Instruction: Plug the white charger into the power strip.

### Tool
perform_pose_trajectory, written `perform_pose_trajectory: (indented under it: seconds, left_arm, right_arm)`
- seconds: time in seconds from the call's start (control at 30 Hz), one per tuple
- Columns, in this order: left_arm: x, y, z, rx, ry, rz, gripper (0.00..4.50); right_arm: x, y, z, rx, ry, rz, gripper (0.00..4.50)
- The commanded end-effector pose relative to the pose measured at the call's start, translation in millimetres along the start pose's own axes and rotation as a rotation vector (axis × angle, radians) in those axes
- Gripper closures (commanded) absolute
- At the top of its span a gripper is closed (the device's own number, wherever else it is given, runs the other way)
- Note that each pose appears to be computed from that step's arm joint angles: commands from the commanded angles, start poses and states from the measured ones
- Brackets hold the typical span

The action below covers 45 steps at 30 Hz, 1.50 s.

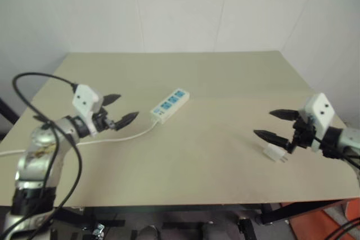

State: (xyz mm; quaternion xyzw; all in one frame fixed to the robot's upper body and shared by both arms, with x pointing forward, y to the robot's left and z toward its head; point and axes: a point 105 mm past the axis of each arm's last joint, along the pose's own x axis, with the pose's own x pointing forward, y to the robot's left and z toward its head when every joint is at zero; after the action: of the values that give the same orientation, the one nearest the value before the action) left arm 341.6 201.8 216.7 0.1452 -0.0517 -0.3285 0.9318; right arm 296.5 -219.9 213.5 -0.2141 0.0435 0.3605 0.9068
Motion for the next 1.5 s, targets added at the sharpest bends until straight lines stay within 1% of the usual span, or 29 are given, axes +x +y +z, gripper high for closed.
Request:
perform_pose_trajectory:
  seconds: [0.03, 0.17, 0.3, 0.43, 0.5, 0.6, 0.7, 0.83, 0.93, 1.17, 1.37, 1.5]
  left_arm:
    - [22.0, 9.5, 1.9, 0.025, -0.025, 0.059, 0.02]
    - [51.7, 8.7, -5.0, -0.018, -0.061, 0.085, 0.02]
    - [77.2, 1.3, -19.1, -0.055, -0.073, 0.072, 0.02]
    - [93.6, -7.7, -34.1, -0.116, -0.077, 0.043, 0.02]
    - [101.2, -15.0, -44.5, -0.119, -0.054, 0.023, 0.02]
    - [109.9, -18.0, -54.9, -0.124, -0.035, 0.032, 0.02]
    - [116.5, -20.6, -64.2, -0.126, -0.021, 0.043, 0.02]
    - [123.7, -22.2, -68.3, -0.140, -0.021, 0.052, 0.02]
    - [128.4, -24.8, -74.6, -0.144, 0.007, 0.053, 0.02]
    - [132.8, -24.0, -89.2, -0.178, 0.070, 0.108, 0.02]
    - [133.9, -31.6, -101.4, -0.186, 0.130, 0.083, 0.02]
    - [135.7, -34.9, -104.5, -0.192, 0.146, 0.080, 0.02]
  right_arm:
    - [6.7, -2.2, 19.4, -0.071, -0.051, 0.037, 0.00]
    - [17.4, -3.2, 25.0, -0.091, -0.071, 0.051, 0.00]
    - [24.4, -0.6, 28.8, -0.095, -0.094, 0.068, 0.00]
    - [29.6, 1.7, 33.3, -0.097, -0.116, 0.082, 0.00]
    - [31.6, 2.5, 35.1, -0.099, -0.121, 0.085, 0.00]
    - [33.1, 3.7, 37.9, -0.097, -0.131, 0.093, 0.00]
    - [33.8, 5.0, 40.3, -0.090, -0.145, 0.099, 0.00]
    - [34.5, 6.9, 42.1, -0.083, -0.155, 0.105, 0.00]
    - [34.8, 8.9, 43.8, -0.081, -0.163, 0.108, 0.00]
    - [33.1, 12.1, 45.6, -0.084, -0.165, 0.107, 0.00]
    - [29.9, 12.8, 47.7, -0.083, -0.169, 0.096, 0.00]
    - [29.5, 13.7, 48.6, -0.081, -0.172, 0.091, 0.00]
